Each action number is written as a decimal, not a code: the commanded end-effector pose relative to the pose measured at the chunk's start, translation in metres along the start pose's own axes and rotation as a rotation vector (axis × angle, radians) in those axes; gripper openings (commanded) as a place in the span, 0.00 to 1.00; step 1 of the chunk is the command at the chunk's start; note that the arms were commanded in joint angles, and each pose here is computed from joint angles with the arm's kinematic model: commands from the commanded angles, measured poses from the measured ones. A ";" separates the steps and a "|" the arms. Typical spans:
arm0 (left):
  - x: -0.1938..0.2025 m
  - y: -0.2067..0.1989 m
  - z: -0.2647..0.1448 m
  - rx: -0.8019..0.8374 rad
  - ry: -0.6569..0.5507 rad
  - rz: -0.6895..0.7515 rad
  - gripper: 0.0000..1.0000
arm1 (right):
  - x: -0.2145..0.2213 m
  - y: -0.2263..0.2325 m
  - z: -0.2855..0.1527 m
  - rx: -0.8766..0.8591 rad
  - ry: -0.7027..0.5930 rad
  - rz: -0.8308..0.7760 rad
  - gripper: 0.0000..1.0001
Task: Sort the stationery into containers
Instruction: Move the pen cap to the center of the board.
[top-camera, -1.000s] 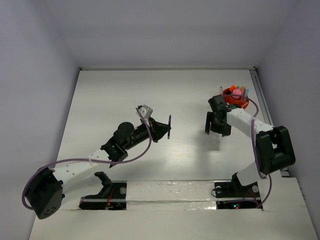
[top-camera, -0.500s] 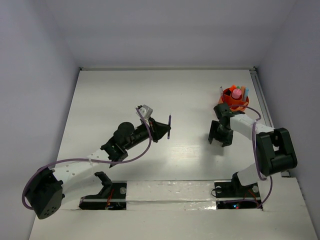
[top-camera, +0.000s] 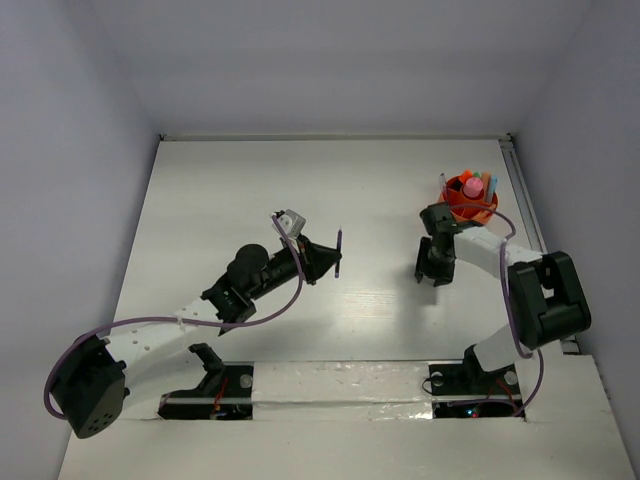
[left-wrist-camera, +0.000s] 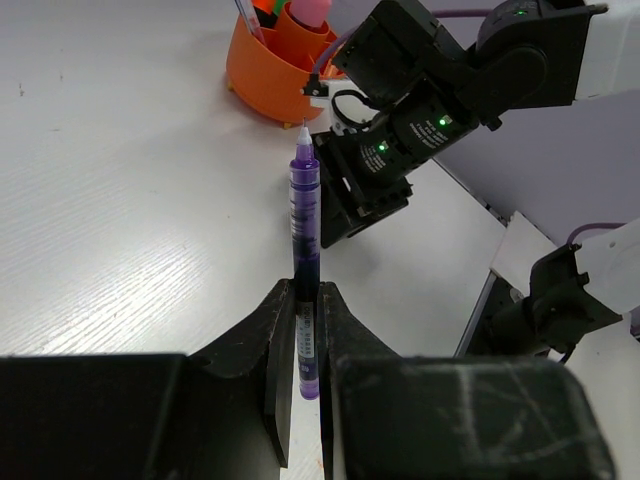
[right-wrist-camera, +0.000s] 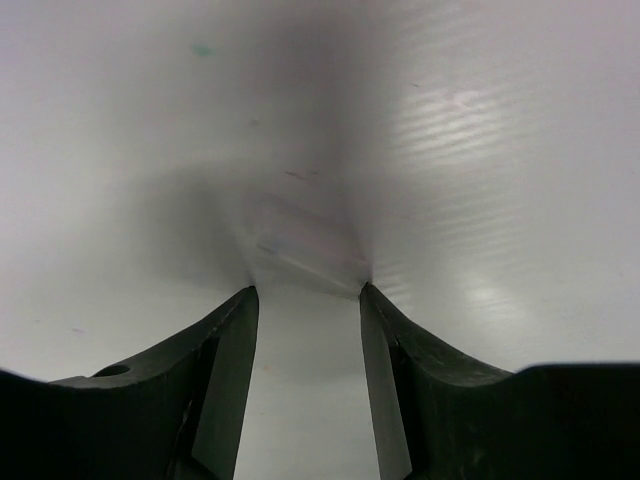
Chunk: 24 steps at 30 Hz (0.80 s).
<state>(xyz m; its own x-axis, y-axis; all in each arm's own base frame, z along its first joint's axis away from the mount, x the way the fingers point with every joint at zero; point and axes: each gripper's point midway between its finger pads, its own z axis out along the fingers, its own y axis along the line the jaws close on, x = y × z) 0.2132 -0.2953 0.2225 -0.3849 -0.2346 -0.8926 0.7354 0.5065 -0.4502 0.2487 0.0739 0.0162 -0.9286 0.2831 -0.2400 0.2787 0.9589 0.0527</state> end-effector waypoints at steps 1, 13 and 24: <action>-0.014 -0.006 0.001 0.022 -0.045 0.023 0.00 | -0.021 0.056 0.009 -0.131 -0.086 -0.033 0.50; -0.014 0.005 0.000 -0.035 -0.051 0.041 0.00 | -0.076 0.176 0.006 -0.371 -0.188 0.005 0.57; -0.007 0.010 0.006 -0.054 -0.028 0.041 0.00 | -0.070 0.115 -0.042 -0.229 -0.320 -0.033 0.53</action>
<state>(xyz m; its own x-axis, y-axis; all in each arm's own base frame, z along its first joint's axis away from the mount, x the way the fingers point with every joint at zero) 0.2239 -0.2896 0.2094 -0.3767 -0.2127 -0.9016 0.6999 0.5722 -0.4274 0.3460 0.1907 0.0664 -0.8403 0.2776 -0.4657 0.1261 0.9355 0.3300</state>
